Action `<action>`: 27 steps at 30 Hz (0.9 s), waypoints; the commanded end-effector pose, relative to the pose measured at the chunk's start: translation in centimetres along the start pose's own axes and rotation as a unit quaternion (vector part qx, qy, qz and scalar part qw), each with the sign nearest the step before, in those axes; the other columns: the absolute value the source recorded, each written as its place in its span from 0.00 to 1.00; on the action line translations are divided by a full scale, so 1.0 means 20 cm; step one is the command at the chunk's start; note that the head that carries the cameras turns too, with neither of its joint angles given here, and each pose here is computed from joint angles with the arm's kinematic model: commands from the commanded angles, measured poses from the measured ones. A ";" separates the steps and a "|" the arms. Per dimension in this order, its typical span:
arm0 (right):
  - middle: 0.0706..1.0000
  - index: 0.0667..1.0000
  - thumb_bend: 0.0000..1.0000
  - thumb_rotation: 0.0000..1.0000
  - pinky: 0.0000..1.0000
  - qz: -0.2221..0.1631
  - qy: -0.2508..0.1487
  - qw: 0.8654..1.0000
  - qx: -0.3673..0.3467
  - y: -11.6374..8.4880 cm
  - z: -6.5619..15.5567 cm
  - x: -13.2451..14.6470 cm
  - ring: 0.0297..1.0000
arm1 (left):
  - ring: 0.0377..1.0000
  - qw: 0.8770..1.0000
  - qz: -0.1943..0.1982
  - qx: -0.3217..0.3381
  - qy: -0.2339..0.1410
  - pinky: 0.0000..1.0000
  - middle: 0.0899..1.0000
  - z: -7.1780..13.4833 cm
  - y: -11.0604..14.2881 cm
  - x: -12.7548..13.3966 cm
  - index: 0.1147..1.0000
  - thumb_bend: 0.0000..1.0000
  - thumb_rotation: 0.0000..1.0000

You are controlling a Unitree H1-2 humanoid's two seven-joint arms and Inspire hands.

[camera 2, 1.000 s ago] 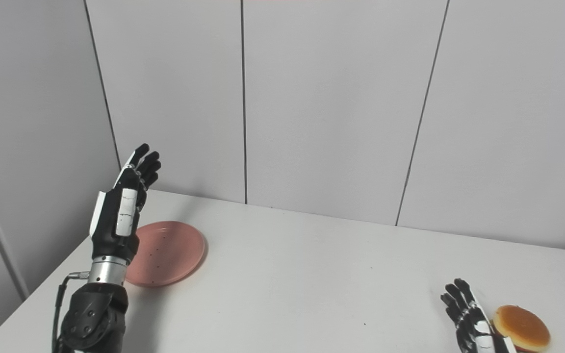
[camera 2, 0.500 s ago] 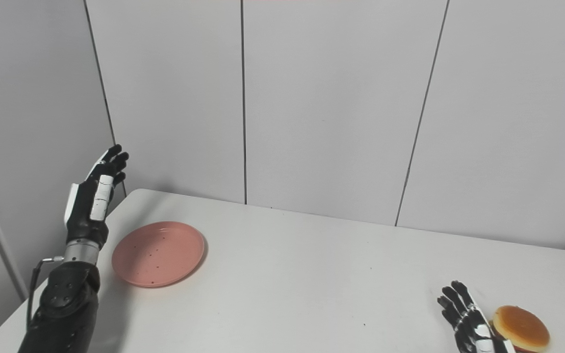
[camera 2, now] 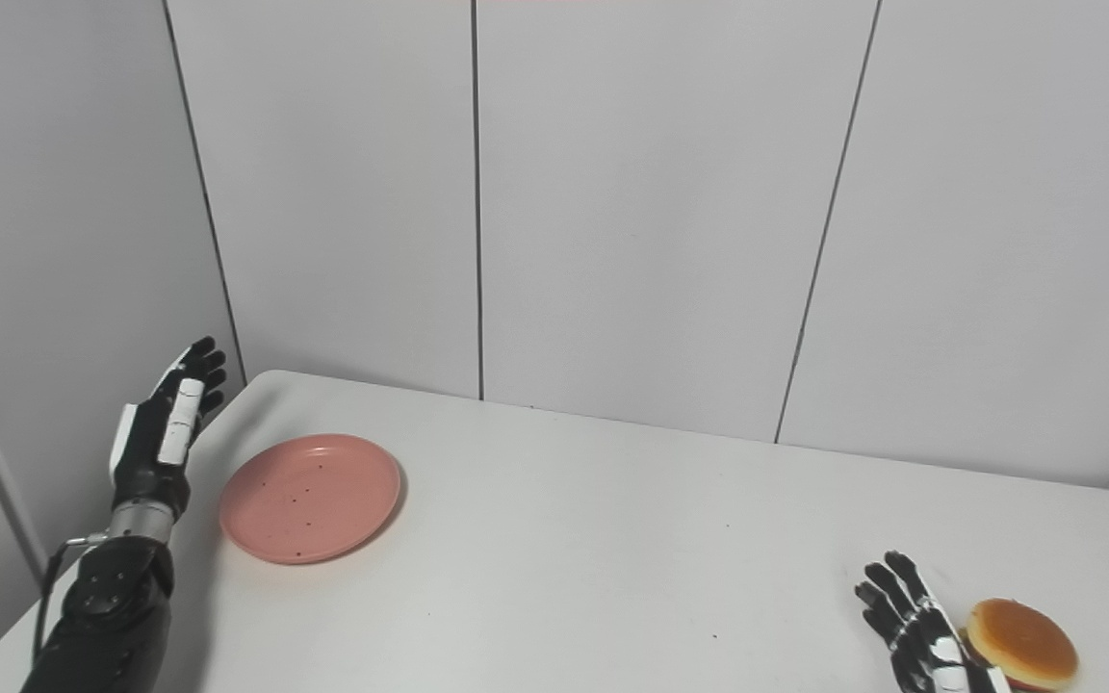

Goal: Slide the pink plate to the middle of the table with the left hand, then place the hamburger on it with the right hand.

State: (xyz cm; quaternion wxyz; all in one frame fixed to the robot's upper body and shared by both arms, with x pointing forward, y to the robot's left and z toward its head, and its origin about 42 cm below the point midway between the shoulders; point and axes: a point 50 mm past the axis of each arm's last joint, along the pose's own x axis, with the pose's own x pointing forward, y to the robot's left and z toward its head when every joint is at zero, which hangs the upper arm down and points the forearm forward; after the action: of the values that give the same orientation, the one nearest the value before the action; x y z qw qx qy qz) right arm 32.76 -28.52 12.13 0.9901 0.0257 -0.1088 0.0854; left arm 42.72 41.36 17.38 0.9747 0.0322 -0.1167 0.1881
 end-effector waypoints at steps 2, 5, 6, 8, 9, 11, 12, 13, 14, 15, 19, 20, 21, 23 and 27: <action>0.90 0.92 0.86 1.00 0.94 -0.017 0.075 0.997 0.028 0.03 -0.18 -0.19 0.90 | 0.90 0.999 0.007 -0.013 -0.049 0.95 0.87 0.14 0.03 0.14 0.87 0.88 0.92; 0.90 0.92 0.86 1.00 0.94 -0.018 0.075 0.997 0.029 0.03 -0.18 -0.20 0.89 | 0.92 0.999 0.009 -0.018 -0.036 0.96 0.87 0.10 0.06 0.15 0.87 0.86 0.92; 0.90 0.92 0.86 1.00 0.94 -0.019 0.075 0.997 0.030 0.03 -0.18 -0.20 0.89 | 0.92 0.999 0.008 -0.018 -0.034 0.95 0.87 0.09 0.06 0.15 0.87 0.87 0.91; 0.90 0.92 0.86 1.00 0.94 -0.020 0.076 0.996 0.030 0.03 -0.18 -0.20 0.89 | 0.92 0.999 0.011 -0.021 -0.026 0.93 0.87 0.05 0.07 0.15 0.87 0.89 0.90; 0.90 0.92 0.86 1.00 0.94 -0.020 0.076 0.996 0.030 0.03 -0.18 -0.20 0.89 | 0.92 0.999 0.012 -0.023 -0.020 0.92 0.87 0.03 0.07 0.15 0.87 0.89 0.90; 0.90 0.92 0.86 1.00 0.95 -0.018 0.076 0.997 0.030 0.03 -0.18 -0.20 0.90 | 0.92 1.000 0.013 -0.025 -0.010 0.89 0.86 0.01 0.07 0.15 0.87 0.90 0.89; 0.90 0.92 0.86 1.00 0.95 -0.017 0.075 0.997 0.030 0.03 -0.18 -0.20 0.90 | 0.92 1.000 0.012 -0.025 -0.005 0.90 0.86 -0.01 0.08 0.15 0.87 0.90 0.89; 0.90 0.92 0.86 1.00 0.95 -0.016 0.075 0.997 0.030 0.03 -0.17 -0.20 0.90 | 0.92 1.000 0.010 -0.029 0.002 0.90 0.86 -0.02 0.08 0.15 0.87 0.90 0.89; 0.90 0.93 0.86 1.00 0.95 -0.016 0.075 0.997 0.029 0.03 -0.17 -0.20 0.90 | 0.92 0.999 0.010 -0.033 0.008 0.92 0.86 -0.04 0.08 0.15 0.87 0.89 0.89; 0.90 0.93 0.86 1.00 0.95 -0.016 0.074 0.997 0.029 0.03 -0.17 -0.20 0.90 | 0.91 0.999 0.010 -0.037 0.012 0.92 0.85 -0.04 0.08 0.15 0.87 0.89 0.89; 0.90 0.92 0.85 1.00 0.94 -0.017 0.072 0.997 0.030 0.03 -0.17 -0.21 0.89 | 0.85 0.999 0.010 -0.041 0.030 0.87 0.83 -0.08 0.06 0.15 0.85 0.89 0.89; 0.90 0.92 0.85 1.00 0.94 -0.018 0.072 0.997 0.031 0.03 -0.17 -0.21 0.89 | 0.85 0.999 0.008 -0.042 0.033 0.86 0.82 -0.09 0.06 0.15 0.85 0.90 0.89; 0.90 0.92 0.85 1.00 0.94 -0.018 0.071 0.997 0.032 0.03 -0.16 -0.21 0.89 | 0.86 0.999 0.005 -0.041 0.036 0.87 0.83 -0.10 0.06 0.15 0.85 0.90 0.89; 0.90 0.92 0.85 1.00 0.93 -0.018 0.071 0.997 0.033 0.04 -0.16 -0.21 0.89 | 0.89 0.999 0.000 -0.037 0.040 0.88 0.84 -0.11 0.05 0.14 0.85 0.88 0.91; 0.90 0.92 0.85 1.00 0.94 -0.018 0.069 0.997 0.034 0.04 -0.16 -0.21 0.89 | 0.92 0.998 -0.003 -0.033 0.050 0.89 0.86 -0.13 0.05 0.14 0.86 0.89 0.91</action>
State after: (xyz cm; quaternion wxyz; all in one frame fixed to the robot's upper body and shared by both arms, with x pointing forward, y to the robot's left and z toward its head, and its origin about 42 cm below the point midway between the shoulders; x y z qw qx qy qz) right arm 32.03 -28.49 12.11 0.9906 0.0276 -0.1040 0.0848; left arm 43.59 42.80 11.98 0.9812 -0.0215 -0.0257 0.1900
